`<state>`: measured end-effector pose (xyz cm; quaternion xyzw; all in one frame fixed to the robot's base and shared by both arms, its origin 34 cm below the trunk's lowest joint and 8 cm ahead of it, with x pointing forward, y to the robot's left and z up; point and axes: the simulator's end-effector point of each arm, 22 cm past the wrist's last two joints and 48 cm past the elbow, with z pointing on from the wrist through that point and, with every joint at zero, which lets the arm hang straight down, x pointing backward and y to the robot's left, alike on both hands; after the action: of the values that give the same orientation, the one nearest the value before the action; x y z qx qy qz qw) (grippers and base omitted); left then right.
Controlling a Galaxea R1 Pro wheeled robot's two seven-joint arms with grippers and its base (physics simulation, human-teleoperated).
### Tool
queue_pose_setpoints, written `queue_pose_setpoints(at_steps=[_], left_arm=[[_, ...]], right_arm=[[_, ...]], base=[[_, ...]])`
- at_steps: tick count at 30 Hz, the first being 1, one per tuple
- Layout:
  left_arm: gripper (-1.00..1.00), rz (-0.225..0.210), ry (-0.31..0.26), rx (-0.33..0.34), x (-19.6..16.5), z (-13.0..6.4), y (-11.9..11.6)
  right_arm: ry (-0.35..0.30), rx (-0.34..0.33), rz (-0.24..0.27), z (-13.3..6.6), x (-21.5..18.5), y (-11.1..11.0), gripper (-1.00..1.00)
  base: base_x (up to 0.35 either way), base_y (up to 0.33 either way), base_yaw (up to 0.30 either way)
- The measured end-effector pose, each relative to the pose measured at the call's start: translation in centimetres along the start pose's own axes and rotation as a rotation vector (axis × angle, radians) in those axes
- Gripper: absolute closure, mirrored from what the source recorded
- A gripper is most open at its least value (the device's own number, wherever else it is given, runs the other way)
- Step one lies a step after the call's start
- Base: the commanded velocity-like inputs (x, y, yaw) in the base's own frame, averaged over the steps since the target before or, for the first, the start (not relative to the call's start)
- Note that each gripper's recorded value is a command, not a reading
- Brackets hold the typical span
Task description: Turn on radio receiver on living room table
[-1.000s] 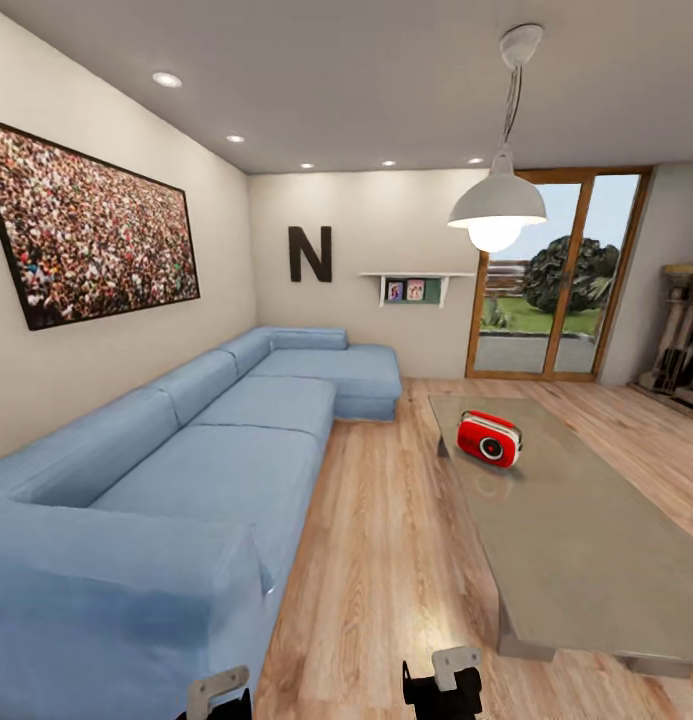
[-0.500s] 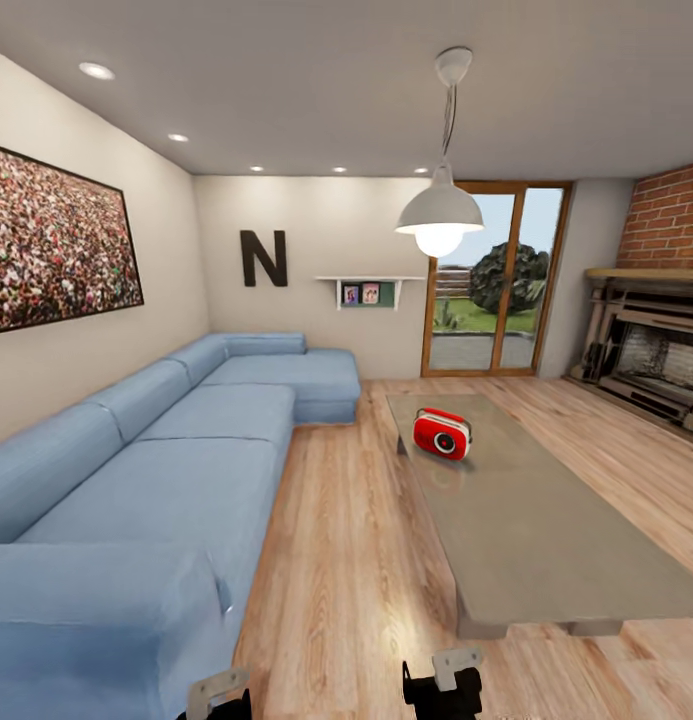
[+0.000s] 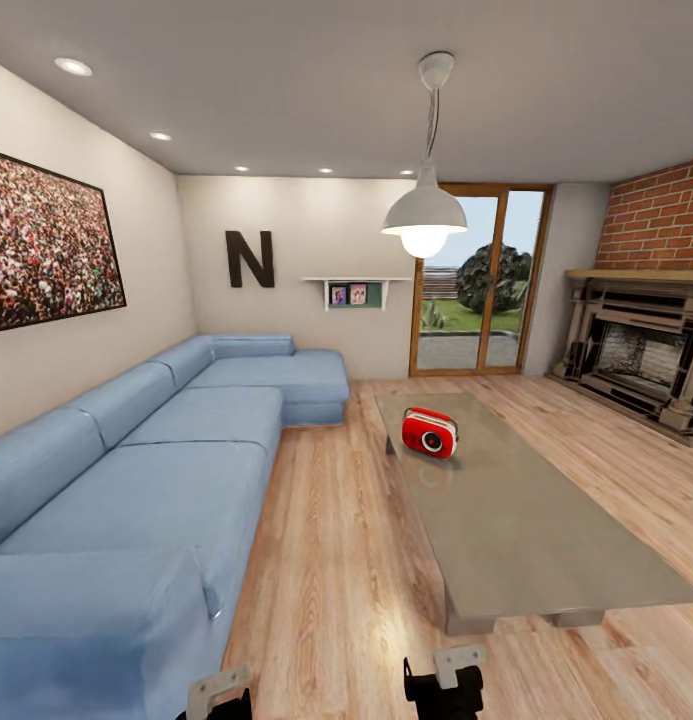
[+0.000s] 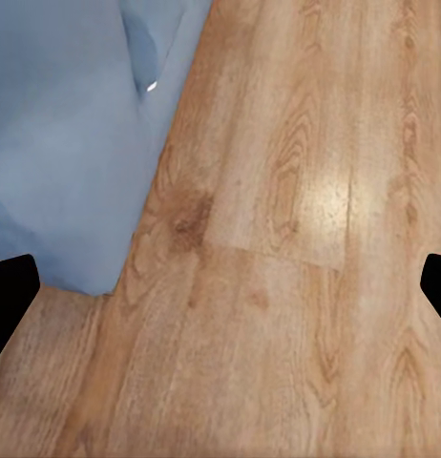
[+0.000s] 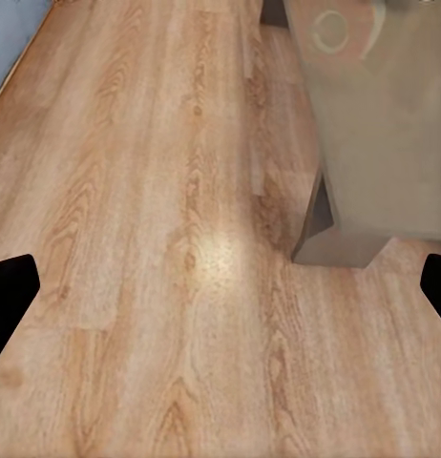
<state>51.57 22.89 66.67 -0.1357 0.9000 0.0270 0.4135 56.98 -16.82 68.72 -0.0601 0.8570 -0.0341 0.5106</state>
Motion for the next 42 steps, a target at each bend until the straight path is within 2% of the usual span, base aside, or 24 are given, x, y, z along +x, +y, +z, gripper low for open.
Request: queue_pose_setpoints(at_steps=[8,11,15,16,19,21,28,34,36,40,42], left_arm=[[-1.0,0.001,-0.004,-0.007,-0.2,0.0,0.2],[-1.0,0.0,0.002,-0.01,-0.5,-0.1,0.4],[-1.0,-0.007,0.091,-0.032,-0.2,-0.5,1.8],[-1.0,-0.023,0.108,-0.051,-0.5,-0.7,3.0],[-1.0,-0.054,0.124,-0.082,-1.0,-0.9,4.9],[-1.0,-0.058,0.127,-0.085,-0.9,-0.9,5.1],[-1.0,-0.057,0.135,-0.087,-0.6,-0.9,5.1],[-1.0,-0.055,0.145,-0.086,-0.1,-0.8,5.0],[-1.0,-0.054,0.148,-0.086,0.1,-0.8,5.0],[-1.0,-0.053,0.151,-0.086,0.2,-0.8,5.0],[-1.0,-0.053,0.152,-0.086,0.3,-0.8,5.0]], right_arm=[[0.002,0.02,0.012,0.1,-0.2,-0.8,-1.0],[0.007,0.082,0.059,0.3,-0.7,-3.9,-1.0],[0.081,0.112,0.074,0.2,-0.9,-5.7,-1.0],[0.099,0.126,0.083,0.1,-1.4,-6.5,-1.0],[0.103,0.174,0.123,-0.3,-2.9,-9.2,-1.0],[0.111,0.181,0.127,-0.4,-3.0,-9.6,-1.0],[0.126,0.181,0.133,-0.4,-2.7,-9.6,-1.0],[0.226,0.168,0.113,-0.8,-0.6,-9.1,-1.0],[0.24,0.162,0.107,-0.8,-0.3,-8.8,-1.0],[0.236,0.092,0.044,-0.8,-0.9,-5.4,-1.0],[0.232,0.08,0.035,-0.8,-1.0,-4.8,-1.0]], base=[[0.0,0.0,0.0],[0.0,0.0,0.0],[0.0,0.0,0.0],[0.0,0.0,0.0],[0.0,0.0,0.0],[0.0,0.0,0.0],[0.0,0.0,0.0],[0.0,0.0,0.0],[0.0,0.0,0.0],[0.0,0.0,0.0],[0.0,0.0,0.0]])
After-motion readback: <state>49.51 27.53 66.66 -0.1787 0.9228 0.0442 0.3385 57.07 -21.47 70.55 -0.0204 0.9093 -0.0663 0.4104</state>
